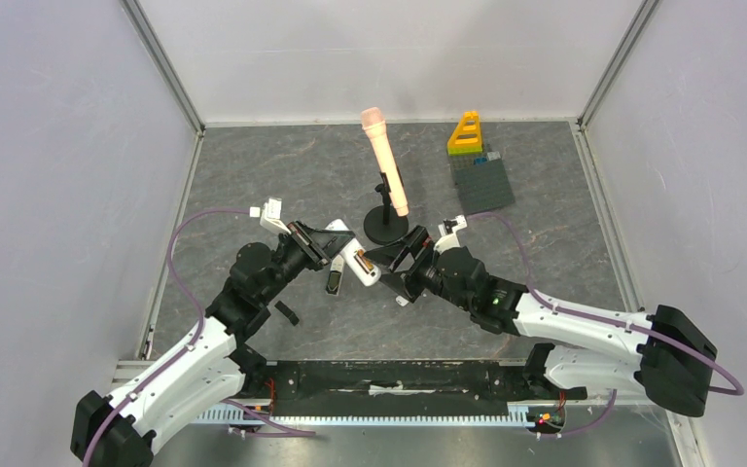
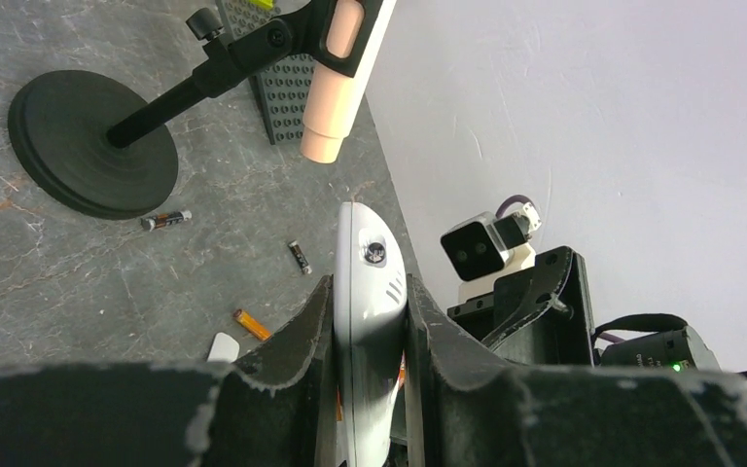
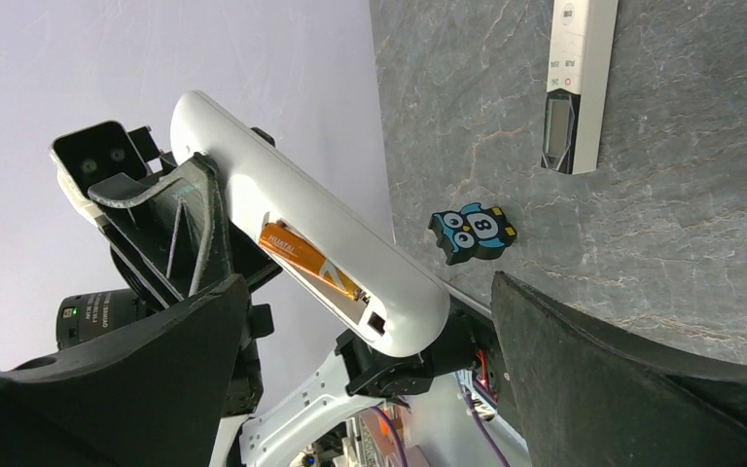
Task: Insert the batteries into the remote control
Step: Load the battery into the remote control.
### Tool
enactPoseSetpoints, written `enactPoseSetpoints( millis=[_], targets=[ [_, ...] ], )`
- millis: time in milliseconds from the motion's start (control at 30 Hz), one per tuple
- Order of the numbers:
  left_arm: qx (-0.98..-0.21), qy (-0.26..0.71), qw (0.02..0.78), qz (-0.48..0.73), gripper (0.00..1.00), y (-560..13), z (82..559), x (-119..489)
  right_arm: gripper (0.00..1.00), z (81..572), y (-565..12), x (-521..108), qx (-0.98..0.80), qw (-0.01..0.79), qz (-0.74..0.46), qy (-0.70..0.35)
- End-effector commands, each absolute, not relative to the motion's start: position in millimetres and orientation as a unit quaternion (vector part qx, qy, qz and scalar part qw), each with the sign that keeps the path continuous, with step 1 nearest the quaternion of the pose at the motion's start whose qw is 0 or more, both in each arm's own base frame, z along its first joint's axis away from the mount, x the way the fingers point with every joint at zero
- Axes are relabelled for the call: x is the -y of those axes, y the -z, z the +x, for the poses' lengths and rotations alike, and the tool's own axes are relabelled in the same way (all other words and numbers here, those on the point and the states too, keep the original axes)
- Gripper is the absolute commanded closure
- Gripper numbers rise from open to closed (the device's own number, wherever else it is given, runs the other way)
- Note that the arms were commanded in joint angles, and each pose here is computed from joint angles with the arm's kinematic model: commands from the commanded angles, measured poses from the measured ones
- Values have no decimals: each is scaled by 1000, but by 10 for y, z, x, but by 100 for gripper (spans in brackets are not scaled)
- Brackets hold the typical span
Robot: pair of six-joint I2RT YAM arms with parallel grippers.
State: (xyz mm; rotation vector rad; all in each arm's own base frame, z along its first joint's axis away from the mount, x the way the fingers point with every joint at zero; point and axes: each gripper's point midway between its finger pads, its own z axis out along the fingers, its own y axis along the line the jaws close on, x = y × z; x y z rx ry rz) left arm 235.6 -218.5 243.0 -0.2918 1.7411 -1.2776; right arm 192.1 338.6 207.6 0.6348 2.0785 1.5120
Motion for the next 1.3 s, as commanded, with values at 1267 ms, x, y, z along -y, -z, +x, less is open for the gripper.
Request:
enactPoseSetpoints(
  millis=[1267],
  targets=[
    [-660, 573, 477, -89, 98, -2760, 2259, 2259, 22, 1994, -2534, -3636, -691, 218, 244, -645]
  ],
)
